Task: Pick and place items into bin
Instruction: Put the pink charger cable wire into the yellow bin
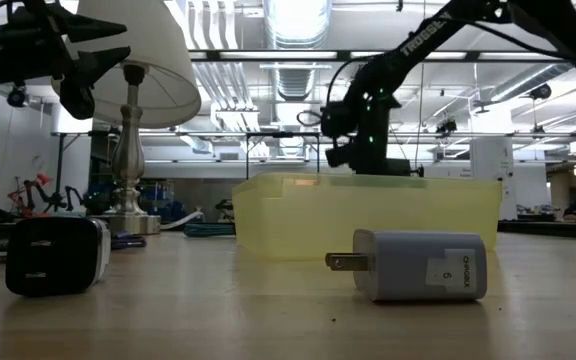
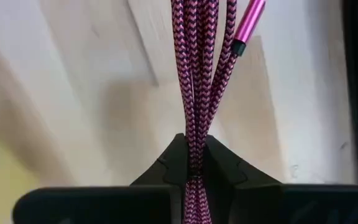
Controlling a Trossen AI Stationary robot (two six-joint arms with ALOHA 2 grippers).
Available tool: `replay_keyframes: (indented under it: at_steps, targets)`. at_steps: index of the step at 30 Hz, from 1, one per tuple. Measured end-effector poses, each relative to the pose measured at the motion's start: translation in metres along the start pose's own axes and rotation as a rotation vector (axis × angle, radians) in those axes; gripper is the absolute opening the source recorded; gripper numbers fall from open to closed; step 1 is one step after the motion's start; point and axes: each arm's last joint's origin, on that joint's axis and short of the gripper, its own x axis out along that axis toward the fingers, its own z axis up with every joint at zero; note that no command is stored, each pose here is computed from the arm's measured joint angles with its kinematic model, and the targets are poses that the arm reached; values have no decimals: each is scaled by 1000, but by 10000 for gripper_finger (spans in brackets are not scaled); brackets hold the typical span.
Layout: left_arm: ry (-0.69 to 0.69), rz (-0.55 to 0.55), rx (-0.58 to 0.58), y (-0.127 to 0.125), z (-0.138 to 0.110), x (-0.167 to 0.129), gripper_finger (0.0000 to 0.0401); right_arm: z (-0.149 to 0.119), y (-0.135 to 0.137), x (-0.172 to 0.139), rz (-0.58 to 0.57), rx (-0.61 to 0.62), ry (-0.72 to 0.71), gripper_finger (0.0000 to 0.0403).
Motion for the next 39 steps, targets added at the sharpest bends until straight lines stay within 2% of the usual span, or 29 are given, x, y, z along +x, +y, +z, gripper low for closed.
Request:
replay_keyframes:
  at_steps: [3,5,7,9,12,18,22,27,33,39]
  targets:
    - [0,0,0,0,0,0,130,-1,-2,-19,122,222,-54,19]
    - [1,0,0,0,0,0,130,-2,-2,-33,269,361,-95,19]
    - [0,0,0,0,0,0,130,-3,2,-47,437,445,-143,19]
    - [0,0,0,0,0,0,130,-3,12,-61,554,441,-177,18]
    - [0,0,0,0,0,0,130,-2,32,-79,623,380,-210,18]
    - [1,0,1,0,0,0,130,-7,75,-102,665,240,-197,18]
    - [1,-1,0,0,0,0,130,-6,105,-94,651,219,-126,18]
    - [1,0,1,0,0,0,130,-13,131,-69,595,177,-29,18]
    - [1,-1,0,0,0,0,130,-25,150,-43,601,118,27,18]
    - [1,-1,0,0,0,0,130,-29,150,-20,604,193,-3,20]
